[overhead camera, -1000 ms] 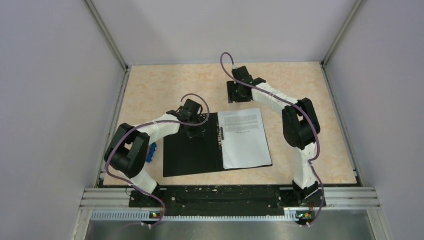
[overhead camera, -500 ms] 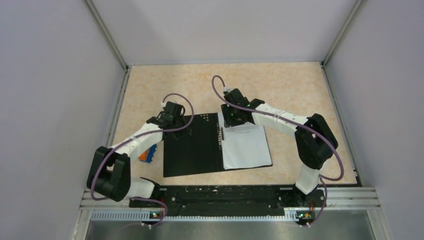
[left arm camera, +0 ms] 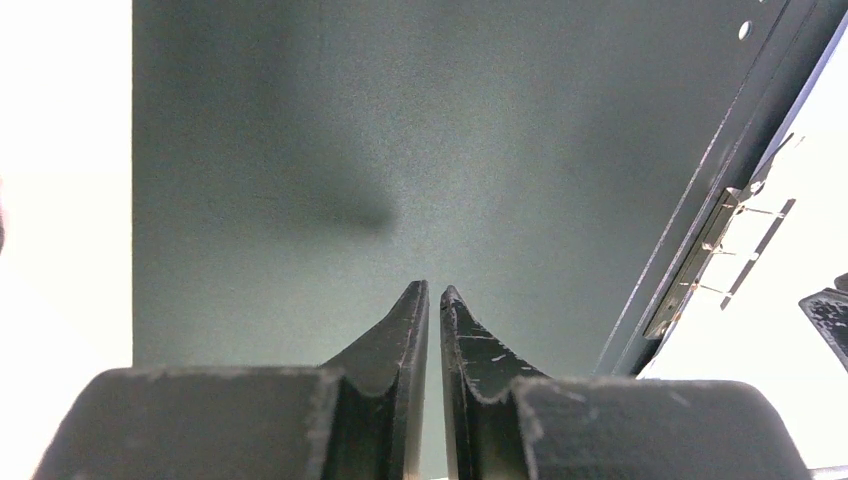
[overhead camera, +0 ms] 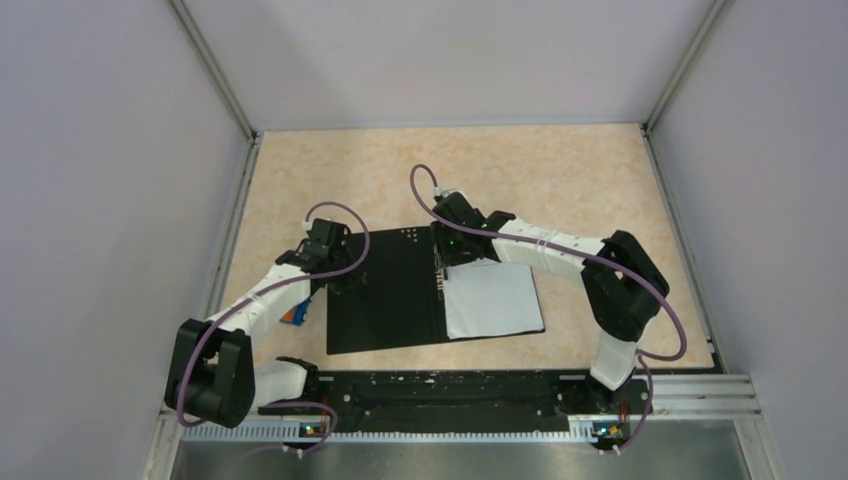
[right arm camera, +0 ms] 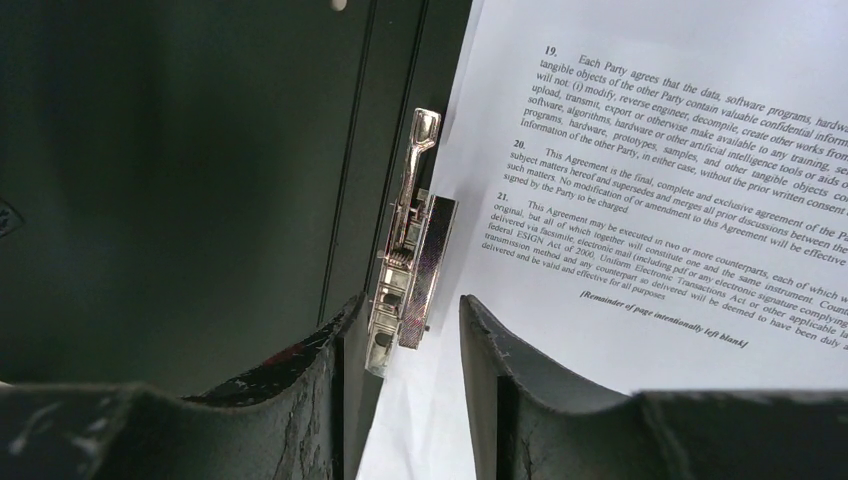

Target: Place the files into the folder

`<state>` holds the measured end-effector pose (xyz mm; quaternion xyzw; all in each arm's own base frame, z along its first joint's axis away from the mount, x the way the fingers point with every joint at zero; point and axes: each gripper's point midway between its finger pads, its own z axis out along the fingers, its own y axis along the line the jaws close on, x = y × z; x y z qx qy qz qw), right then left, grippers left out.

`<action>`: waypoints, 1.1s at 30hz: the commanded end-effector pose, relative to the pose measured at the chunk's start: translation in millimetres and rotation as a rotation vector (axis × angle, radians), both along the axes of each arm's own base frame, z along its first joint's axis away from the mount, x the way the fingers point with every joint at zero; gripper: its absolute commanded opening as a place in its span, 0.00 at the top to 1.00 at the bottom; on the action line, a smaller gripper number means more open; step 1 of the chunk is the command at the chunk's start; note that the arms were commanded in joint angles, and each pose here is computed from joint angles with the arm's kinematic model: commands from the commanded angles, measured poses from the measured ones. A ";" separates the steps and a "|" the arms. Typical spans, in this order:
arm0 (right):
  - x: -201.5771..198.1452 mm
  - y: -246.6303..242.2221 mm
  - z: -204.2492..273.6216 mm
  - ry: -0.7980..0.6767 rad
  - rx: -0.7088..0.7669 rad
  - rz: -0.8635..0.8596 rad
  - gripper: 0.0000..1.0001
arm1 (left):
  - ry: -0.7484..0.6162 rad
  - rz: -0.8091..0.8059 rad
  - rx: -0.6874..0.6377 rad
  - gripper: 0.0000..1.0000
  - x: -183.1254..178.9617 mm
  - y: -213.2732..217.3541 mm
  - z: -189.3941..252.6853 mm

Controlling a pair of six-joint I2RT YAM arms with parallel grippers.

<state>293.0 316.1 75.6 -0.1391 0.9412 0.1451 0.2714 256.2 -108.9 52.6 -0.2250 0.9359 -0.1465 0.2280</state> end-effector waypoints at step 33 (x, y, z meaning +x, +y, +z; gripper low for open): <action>-5.0 10.3 -31.3 0.015 -0.057 0.011 0.77 | -0.032 0.008 -0.022 0.86 -0.7 6.8 8.3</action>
